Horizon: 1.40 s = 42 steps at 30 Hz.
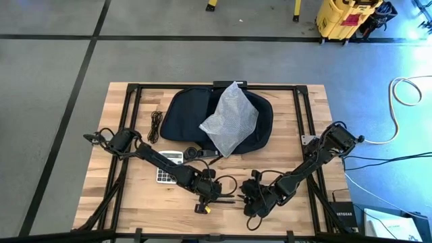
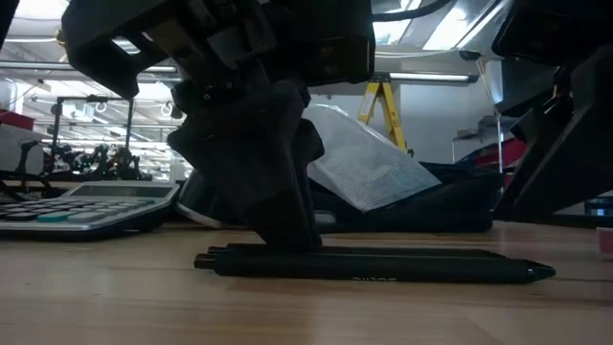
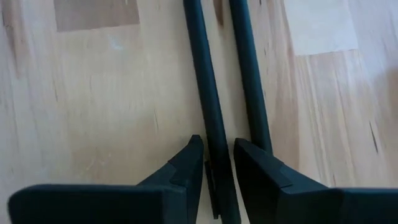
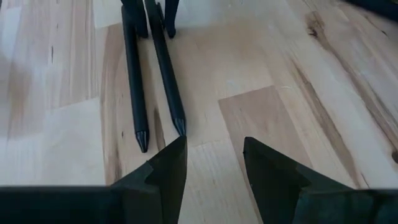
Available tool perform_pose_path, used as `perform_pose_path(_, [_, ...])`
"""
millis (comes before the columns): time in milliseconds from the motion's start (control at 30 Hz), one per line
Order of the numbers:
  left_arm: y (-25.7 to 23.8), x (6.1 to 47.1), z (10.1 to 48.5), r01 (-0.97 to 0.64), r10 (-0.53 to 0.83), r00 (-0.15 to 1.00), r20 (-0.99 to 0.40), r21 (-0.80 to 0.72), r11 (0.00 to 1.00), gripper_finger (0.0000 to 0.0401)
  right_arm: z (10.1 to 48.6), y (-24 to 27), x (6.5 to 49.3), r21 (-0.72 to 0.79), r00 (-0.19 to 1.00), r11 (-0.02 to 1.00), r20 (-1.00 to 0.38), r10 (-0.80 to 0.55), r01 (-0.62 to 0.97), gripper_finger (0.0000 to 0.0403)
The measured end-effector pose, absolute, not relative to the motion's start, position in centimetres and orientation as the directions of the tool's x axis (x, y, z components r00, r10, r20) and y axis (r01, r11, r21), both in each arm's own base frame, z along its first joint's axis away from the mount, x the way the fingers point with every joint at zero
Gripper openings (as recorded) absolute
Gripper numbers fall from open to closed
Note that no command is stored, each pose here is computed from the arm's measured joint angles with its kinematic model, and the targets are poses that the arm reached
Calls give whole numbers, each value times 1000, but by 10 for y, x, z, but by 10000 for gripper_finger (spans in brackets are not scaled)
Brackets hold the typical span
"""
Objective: Unpack backpack
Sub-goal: Adjust the black pen
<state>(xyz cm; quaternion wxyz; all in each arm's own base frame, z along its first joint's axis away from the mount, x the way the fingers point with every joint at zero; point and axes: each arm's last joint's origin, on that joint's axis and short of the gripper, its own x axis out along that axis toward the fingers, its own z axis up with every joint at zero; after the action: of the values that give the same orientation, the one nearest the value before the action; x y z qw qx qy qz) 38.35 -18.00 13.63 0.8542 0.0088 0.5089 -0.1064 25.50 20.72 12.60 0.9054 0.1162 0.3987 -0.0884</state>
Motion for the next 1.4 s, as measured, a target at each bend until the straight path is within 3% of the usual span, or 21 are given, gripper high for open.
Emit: perform_pose_path(1400, [-183, 384, 141, 165, -101, 499, -861, -20, 986, 76, 127, 208, 256, 159, 679, 955, -732, -56, 250, 143])
